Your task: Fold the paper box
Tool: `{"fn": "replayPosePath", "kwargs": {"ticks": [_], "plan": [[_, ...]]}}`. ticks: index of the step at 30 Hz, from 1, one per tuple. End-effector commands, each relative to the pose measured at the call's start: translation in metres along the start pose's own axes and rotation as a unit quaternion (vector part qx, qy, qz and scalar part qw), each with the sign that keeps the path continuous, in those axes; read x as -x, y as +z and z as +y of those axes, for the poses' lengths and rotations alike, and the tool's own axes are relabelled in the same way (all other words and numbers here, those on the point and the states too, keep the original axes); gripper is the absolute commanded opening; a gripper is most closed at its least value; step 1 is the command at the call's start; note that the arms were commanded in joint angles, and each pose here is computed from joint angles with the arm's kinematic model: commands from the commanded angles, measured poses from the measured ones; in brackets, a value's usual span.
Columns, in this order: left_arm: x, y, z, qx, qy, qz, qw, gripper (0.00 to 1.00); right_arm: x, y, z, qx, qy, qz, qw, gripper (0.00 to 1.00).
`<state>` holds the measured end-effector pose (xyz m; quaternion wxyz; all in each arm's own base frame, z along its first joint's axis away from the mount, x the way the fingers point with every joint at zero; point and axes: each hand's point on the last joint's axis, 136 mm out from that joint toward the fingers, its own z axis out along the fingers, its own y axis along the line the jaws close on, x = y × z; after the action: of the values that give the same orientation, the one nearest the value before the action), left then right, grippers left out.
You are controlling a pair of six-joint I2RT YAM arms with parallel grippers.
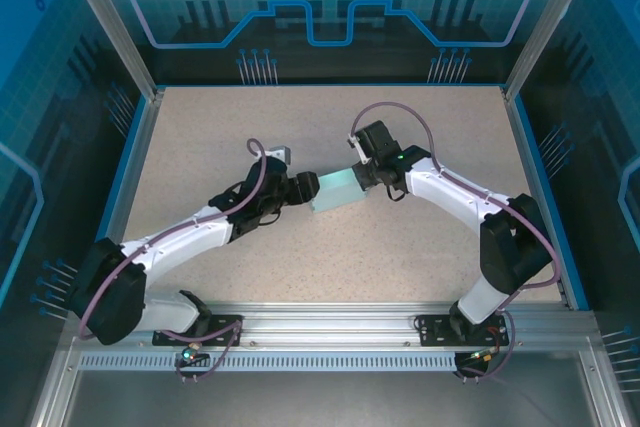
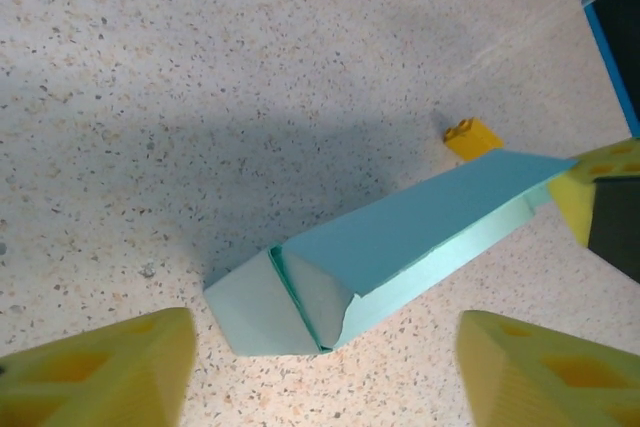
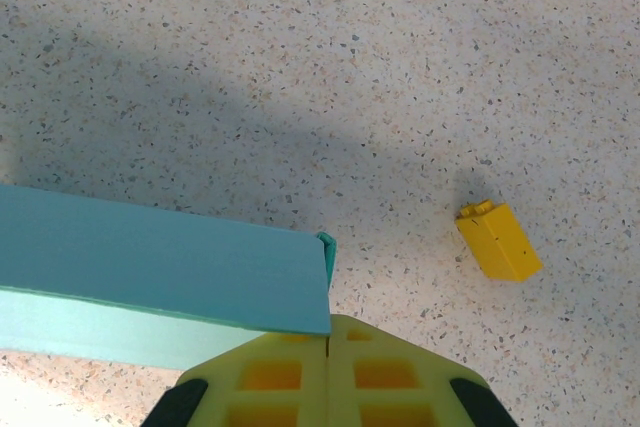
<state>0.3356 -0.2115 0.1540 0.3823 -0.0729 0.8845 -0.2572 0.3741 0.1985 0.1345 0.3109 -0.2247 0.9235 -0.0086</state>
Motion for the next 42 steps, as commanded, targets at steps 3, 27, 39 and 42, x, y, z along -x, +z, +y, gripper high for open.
{"fn": "replayPosePath", "kwargs": {"ticks": [3,27,39,42], "plan": [[0.011,0.007,0.001,-0.035,-0.051,0.012,0.998,0.81,-0.02,0.0,0.007,0.002,-0.014,0.033,0.999,0.04],[-0.036,0.044,0.02,-0.04,-0.104,0.097,0.989,0.71,-0.022,0.002,0.01,0.004,-0.013,0.035,0.999,0.05],[-0.057,0.048,0.037,-0.003,-0.087,0.099,0.991,0.62,-0.023,-0.002,0.009,0.005,-0.014,0.035,0.999,0.13],[-0.058,0.049,0.038,0.001,-0.083,0.099,0.992,0.61,-0.022,-0.007,0.008,0.004,-0.018,0.033,0.999,0.17]]}}
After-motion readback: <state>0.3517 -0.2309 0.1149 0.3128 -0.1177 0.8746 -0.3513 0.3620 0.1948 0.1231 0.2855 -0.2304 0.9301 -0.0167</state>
